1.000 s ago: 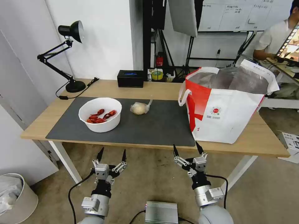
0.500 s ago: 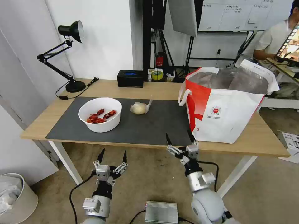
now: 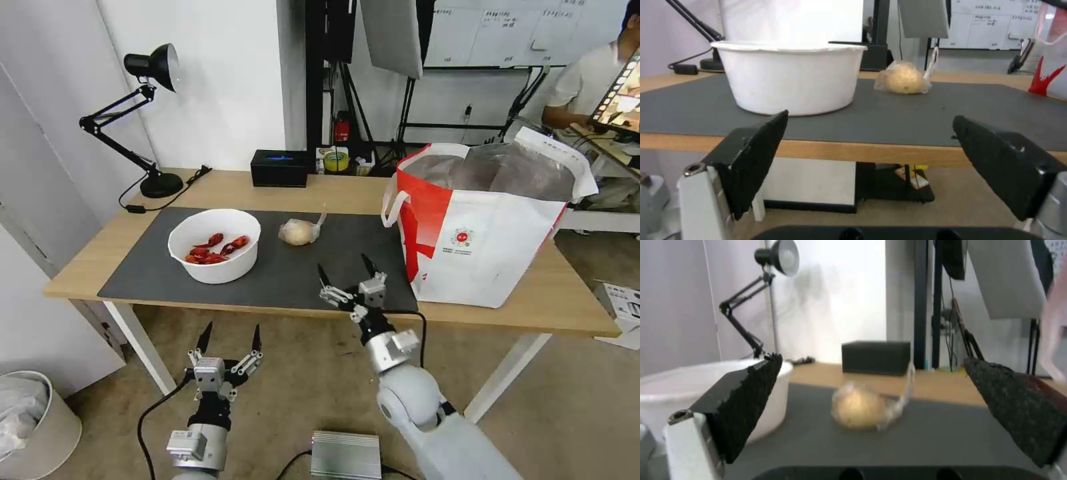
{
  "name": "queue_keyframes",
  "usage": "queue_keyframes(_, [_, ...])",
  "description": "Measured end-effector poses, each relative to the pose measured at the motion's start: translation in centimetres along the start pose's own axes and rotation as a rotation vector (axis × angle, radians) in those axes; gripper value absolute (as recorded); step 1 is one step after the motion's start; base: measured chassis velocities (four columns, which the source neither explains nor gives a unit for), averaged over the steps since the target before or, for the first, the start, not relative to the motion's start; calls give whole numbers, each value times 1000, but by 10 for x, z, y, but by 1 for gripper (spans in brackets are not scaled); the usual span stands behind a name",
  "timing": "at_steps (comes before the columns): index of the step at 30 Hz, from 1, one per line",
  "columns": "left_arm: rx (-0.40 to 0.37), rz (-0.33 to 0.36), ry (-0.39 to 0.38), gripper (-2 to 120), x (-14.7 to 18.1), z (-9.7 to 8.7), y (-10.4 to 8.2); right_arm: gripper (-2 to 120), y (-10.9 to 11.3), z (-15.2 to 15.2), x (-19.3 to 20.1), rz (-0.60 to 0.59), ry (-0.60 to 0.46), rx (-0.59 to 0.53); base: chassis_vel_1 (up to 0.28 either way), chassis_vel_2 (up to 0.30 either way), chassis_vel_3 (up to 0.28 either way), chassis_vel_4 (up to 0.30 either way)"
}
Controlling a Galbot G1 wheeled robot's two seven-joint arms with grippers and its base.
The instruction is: Pick up the trash from the table and place it into the takeout bag.
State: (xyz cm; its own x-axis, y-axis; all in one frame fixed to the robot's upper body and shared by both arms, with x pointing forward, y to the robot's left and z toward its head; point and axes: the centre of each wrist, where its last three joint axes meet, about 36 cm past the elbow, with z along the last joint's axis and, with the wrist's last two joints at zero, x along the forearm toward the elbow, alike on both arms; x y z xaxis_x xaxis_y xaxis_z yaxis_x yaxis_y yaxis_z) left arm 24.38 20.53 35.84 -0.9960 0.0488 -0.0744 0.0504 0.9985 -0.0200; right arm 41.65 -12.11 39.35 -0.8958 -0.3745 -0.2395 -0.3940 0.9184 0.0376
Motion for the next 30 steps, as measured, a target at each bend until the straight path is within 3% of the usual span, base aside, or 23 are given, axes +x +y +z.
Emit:
queue_keyframes(10, [3,2,10,100,4,3,-2,100,-16,2,-69,-22,11,47,0,0,0,0])
queue_keyframes(19, [-6,1,13,100,5,4,1,100,-15,-7,-125,-34,30,56,0,0,0,0])
queue_keyframes(30, [-11,-7,13,100,7,4,5,100,-1,-18,-180,31,206,56,0,0,0,0])
